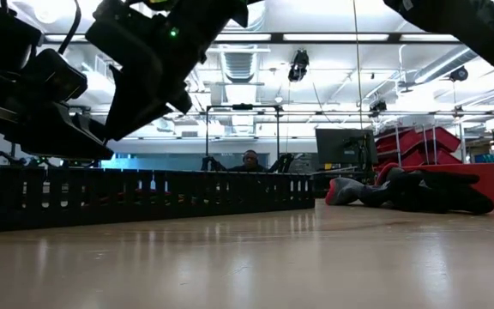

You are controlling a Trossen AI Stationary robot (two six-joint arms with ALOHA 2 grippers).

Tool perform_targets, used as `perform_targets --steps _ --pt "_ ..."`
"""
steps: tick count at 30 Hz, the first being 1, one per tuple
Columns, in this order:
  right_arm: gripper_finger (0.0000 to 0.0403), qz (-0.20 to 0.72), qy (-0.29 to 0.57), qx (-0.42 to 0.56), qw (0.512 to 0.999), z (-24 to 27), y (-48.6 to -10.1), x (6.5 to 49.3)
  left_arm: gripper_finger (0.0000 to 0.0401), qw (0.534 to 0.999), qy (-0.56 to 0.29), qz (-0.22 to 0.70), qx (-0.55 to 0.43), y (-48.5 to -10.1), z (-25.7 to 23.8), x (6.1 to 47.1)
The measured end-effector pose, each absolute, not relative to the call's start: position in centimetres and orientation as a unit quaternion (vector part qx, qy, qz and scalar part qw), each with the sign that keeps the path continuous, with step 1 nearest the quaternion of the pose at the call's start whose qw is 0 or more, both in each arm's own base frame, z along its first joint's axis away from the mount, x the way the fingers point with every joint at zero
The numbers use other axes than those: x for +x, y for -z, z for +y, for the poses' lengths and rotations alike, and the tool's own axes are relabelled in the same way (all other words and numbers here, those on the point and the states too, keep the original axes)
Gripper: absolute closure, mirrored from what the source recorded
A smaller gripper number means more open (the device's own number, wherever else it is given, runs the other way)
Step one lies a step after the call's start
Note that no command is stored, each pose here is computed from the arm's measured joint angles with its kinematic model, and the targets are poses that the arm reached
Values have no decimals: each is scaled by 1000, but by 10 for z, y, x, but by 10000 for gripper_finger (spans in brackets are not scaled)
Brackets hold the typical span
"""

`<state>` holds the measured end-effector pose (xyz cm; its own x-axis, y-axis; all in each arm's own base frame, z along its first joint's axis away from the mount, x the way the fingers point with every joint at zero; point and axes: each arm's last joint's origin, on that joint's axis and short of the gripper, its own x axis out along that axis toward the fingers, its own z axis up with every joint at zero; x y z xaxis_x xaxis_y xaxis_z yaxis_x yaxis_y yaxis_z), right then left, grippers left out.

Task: Ziptie cables
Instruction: Put the colored zip-tied cables into the black cable duct

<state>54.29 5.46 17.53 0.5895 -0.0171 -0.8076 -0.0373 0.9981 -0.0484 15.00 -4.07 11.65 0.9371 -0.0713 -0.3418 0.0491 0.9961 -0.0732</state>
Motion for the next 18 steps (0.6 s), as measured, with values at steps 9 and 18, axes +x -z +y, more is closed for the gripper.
perform_targets --steps 9,18 --pt "402 447 -27 -7 894 56 -173 544 401 983 30 176 -53 -116 -41 150" --pt "403 466 -36 23 884 56 -178 539 368 981 37 176 -68 -118 -41 149"
